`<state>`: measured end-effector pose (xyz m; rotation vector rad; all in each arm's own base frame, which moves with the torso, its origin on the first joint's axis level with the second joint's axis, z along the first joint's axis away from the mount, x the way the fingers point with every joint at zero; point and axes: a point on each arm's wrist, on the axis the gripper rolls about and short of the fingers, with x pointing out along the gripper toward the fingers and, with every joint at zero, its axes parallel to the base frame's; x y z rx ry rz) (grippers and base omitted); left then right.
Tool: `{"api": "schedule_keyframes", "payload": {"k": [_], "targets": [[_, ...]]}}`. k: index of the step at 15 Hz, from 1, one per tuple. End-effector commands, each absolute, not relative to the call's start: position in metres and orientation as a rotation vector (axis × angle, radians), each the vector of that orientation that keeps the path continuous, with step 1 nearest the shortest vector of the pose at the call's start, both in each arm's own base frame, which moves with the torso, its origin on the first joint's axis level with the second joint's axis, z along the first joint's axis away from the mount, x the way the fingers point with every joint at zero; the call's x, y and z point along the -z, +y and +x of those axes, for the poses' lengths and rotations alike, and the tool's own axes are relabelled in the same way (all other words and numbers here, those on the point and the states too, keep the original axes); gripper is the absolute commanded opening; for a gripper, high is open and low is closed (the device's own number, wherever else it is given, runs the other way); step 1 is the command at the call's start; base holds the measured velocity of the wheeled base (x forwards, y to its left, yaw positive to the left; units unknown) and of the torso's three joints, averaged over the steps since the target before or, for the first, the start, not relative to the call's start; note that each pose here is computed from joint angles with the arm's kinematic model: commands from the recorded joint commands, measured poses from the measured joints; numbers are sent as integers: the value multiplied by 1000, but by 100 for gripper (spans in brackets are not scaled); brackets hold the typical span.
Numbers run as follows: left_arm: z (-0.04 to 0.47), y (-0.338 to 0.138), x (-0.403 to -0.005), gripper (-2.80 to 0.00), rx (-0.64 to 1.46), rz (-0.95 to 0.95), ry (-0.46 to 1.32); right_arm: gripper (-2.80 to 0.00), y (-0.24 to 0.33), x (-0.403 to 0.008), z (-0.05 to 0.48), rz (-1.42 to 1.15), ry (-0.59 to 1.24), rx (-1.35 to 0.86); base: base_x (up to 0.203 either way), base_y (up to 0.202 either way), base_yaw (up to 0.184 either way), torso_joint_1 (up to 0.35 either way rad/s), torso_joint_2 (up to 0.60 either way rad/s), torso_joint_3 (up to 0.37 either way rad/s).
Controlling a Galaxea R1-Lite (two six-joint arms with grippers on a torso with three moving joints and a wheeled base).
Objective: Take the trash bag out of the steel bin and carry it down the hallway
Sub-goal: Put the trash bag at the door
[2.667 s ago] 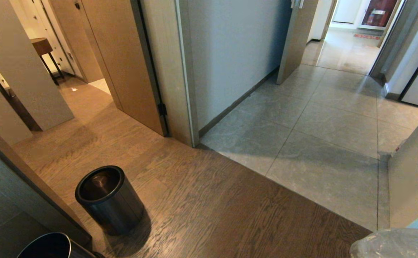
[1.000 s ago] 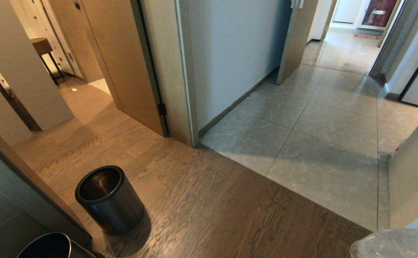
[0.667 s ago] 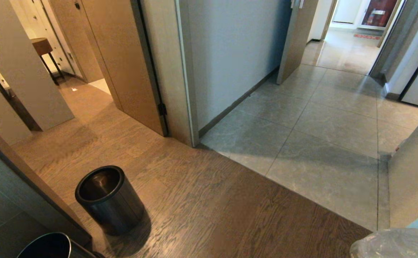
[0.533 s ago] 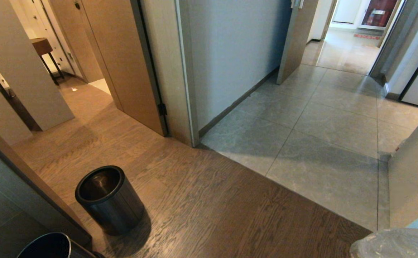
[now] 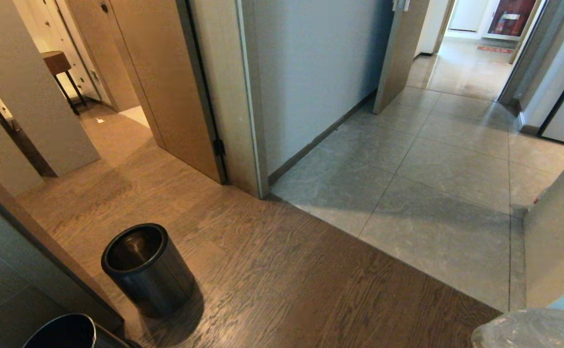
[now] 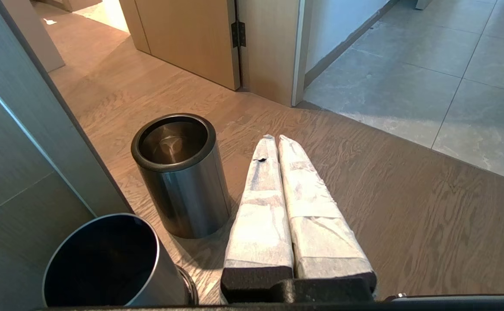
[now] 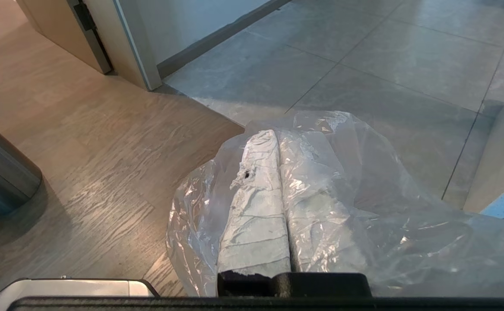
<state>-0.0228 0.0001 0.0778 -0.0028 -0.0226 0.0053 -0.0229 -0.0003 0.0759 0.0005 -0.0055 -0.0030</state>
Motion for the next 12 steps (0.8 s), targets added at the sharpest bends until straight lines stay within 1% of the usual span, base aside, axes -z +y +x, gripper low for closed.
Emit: {"api": "schedule_keyframes", "payload": {"k": [1, 12], "targets": [[-22, 0, -75, -280, -6, -3, -12, -280, 0, -76, -23, 0, -5, 2, 0, 0, 0, 0, 0, 0], [-22, 0, -75, -280, -6, -3, -12, -280, 0, -76, -23, 0, -5, 2, 0, 0, 0, 0, 0, 0]]}}
